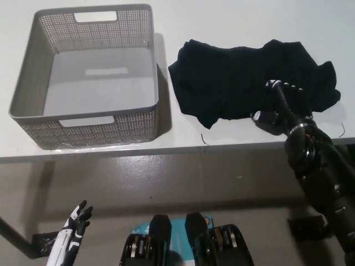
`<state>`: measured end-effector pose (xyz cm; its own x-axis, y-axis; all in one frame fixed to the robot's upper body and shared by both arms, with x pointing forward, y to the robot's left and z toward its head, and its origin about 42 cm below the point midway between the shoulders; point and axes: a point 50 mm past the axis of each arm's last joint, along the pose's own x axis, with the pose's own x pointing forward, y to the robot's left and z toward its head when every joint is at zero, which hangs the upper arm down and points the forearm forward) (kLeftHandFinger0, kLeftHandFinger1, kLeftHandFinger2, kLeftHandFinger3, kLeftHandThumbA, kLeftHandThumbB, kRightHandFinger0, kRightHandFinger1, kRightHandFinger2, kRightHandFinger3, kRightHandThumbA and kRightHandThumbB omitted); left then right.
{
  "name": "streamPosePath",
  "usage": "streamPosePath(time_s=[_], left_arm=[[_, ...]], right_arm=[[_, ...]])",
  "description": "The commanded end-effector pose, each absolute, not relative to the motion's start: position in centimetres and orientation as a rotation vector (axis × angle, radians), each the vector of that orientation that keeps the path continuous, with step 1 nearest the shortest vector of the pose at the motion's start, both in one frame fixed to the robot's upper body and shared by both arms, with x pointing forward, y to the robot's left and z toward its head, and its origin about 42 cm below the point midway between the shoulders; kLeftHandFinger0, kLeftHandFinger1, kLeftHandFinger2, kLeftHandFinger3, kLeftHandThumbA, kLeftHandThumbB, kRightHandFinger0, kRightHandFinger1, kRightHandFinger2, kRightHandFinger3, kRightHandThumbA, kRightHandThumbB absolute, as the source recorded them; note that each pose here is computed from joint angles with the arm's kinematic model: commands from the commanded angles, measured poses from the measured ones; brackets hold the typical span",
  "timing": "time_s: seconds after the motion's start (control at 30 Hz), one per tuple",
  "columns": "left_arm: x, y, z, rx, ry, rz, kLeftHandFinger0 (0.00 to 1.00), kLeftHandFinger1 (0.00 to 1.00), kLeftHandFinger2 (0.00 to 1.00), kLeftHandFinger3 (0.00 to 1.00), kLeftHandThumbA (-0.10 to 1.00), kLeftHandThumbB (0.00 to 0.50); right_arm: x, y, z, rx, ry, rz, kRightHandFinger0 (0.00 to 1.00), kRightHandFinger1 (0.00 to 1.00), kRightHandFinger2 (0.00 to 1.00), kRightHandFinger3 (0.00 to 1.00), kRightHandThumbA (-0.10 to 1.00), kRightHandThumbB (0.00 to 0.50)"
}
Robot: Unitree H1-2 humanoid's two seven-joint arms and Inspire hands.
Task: Use the right hand to pick up a t shirt on the right hand side and place it into a contianer on the left side
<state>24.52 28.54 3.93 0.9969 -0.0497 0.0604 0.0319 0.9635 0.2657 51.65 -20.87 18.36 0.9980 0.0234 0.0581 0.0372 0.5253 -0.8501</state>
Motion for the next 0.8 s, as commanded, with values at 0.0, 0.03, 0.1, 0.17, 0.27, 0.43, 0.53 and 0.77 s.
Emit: streamPosePath(time_s=[0.0, 0.03, 0.1, 0.17, 0.27, 0.43, 0.53, 0.77], left_arm=[[24.9, 29.0, 5.0, 0.283, -0.104, -0.062, 0.97, 0.95, 0.93, 1.0, 0.98, 0.28], [24.9, 29.0, 5.0, 0.283, -0.103, -0.062, 0.98, 0.96, 0.94, 1.0, 0.98, 0.284], [24.8, 29.0, 5.0, 0.283, -0.102, -0.064, 0.98, 0.96, 0.94, 1.0, 0.98, 0.277], [24.8, 28.9, 5.0, 0.286, -0.102, -0.06, 0.98, 0.96, 0.94, 1.0, 0.99, 0.278], [24.9, 28.8, 4.9, 0.28, -0.102, -0.064, 0.99, 0.96, 0.94, 1.0, 1.0, 0.291], [24.7, 28.7, 5.0, 0.29, -0.099, -0.06, 0.98, 0.96, 0.95, 1.0, 1.0, 0.288], [24.7, 28.8, 5.0, 0.284, -0.099, -0.059, 0.98, 0.96, 0.95, 1.0, 0.98, 0.281], [24.5, 28.9, 4.7, 0.279, -0.095, -0.064, 0.99, 0.96, 0.96, 1.0, 0.96, 0.277]], right_arm=[[52.1, -21.6, 20.4, -0.735, -0.208, -0.217, 0.0, 0.21, 0.59, 0.68, -0.1, 0.148], [52.1, -21.8, 20.3, -0.714, -0.2, -0.228, 0.0, 0.24, 0.6, 0.68, -0.1, 0.132], [52.0, -22.1, 20.0, -0.691, -0.193, -0.259, 0.0, 0.26, 0.59, 0.66, -0.1, 0.136], [51.9, -22.8, 19.6, -0.66, -0.198, -0.295, 0.0, 0.27, 0.58, 0.62, -0.1, 0.128], [51.9, -23.6, 19.4, -0.629, -0.199, -0.313, 0.0, 0.29, 0.6, 0.62, -0.1, 0.128], [52.3, -24.0, 20.9, -0.505, -0.222, -0.384, 0.0, 0.25, 0.58, 0.57, -0.1, 0.133], [53.0, -23.7, 23.2, -0.304, -0.245, -0.46, 0.0, 0.14, 0.51, 0.49, -0.1, 0.144], [54.2, -22.3, 29.8, 0.099, -0.277, -0.569, 0.0, 0.03, 0.45, 0.46, -0.1, 0.133]])
